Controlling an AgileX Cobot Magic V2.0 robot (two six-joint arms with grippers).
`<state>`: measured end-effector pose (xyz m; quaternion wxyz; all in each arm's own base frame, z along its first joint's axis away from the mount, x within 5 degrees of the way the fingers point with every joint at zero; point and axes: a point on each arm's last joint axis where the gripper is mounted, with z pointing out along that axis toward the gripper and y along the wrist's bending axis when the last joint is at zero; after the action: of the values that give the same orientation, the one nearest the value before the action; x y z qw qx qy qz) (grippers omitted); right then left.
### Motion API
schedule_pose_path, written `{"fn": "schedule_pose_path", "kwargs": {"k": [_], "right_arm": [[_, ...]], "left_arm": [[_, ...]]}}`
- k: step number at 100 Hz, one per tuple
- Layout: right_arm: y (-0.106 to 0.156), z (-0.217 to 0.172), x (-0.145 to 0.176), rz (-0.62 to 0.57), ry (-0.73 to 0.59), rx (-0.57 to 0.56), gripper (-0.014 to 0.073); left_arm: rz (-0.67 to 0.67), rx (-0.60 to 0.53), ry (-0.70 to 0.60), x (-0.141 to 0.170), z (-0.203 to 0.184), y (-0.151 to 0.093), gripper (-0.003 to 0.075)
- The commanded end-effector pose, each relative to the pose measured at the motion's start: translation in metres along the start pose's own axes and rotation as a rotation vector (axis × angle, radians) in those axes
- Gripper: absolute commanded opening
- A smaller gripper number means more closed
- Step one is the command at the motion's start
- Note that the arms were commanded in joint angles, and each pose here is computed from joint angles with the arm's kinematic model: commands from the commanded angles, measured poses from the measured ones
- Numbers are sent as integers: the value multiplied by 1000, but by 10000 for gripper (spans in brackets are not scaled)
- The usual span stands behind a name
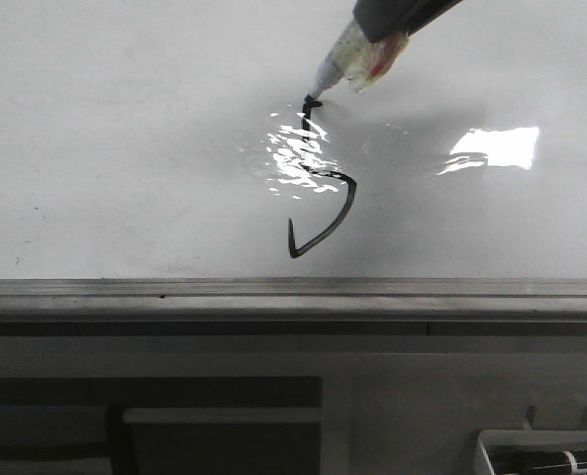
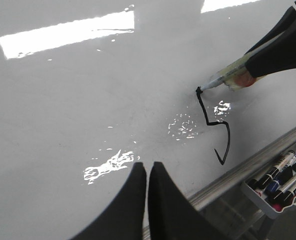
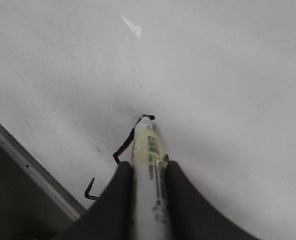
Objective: Write number 5 on whiteboard
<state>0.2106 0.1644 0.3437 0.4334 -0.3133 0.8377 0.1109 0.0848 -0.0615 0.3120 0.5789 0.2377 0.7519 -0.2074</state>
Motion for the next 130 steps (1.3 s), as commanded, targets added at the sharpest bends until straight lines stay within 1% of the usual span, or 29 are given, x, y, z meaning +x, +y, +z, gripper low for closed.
{"fn": "schedule_pose_path", "kwargs": {"k": [1,25,38,47,59,76,83,97,110,117,125,130], "right_arm": [[-3,-8,-14,-9,-90,11,-40],[-4,-6,-10,0,-49,15,-40],[-7,-6,-5,-7,5,41,-40],[-11,-7,-3,17,21,88,-40],[-17,-15,-4,57,8,150,-40],[-26,-25,3,67,63,244,-40],[-27,-29,4,60,68,256,-40],[-27,-28,3,59,59,253,-40],[-23,-34,-4,53,-6,228,-40],[-12,-46,-11,27,-79,182,-40],[6,-64,-18,-21,-181,99,-40],[17,-71,-19,-51,-219,54,-40]], "left_arm": [[-29,-18,-93,-15,-3,1,-20],[-29,-18,-93,-15,-3,1,-20],[-29,-18,-93,-15,-3,1,-20],[-29,-18,-93,-15,-3,1,-20],[-29,-18,-93,-15,-3,1,-20],[-29,-18,-92,-15,-3,1,-20],[-29,-18,-92,-15,-3,1,-20],[-29,-18,-92,-15,-3,1,-20],[-29,-18,-92,-15,-3,1,-20],[-29,-18,-92,-15,-3,1,-20],[-32,-17,-93,-15,-3,1,-15],[-37,-12,-92,-16,-3,1,29]]}}
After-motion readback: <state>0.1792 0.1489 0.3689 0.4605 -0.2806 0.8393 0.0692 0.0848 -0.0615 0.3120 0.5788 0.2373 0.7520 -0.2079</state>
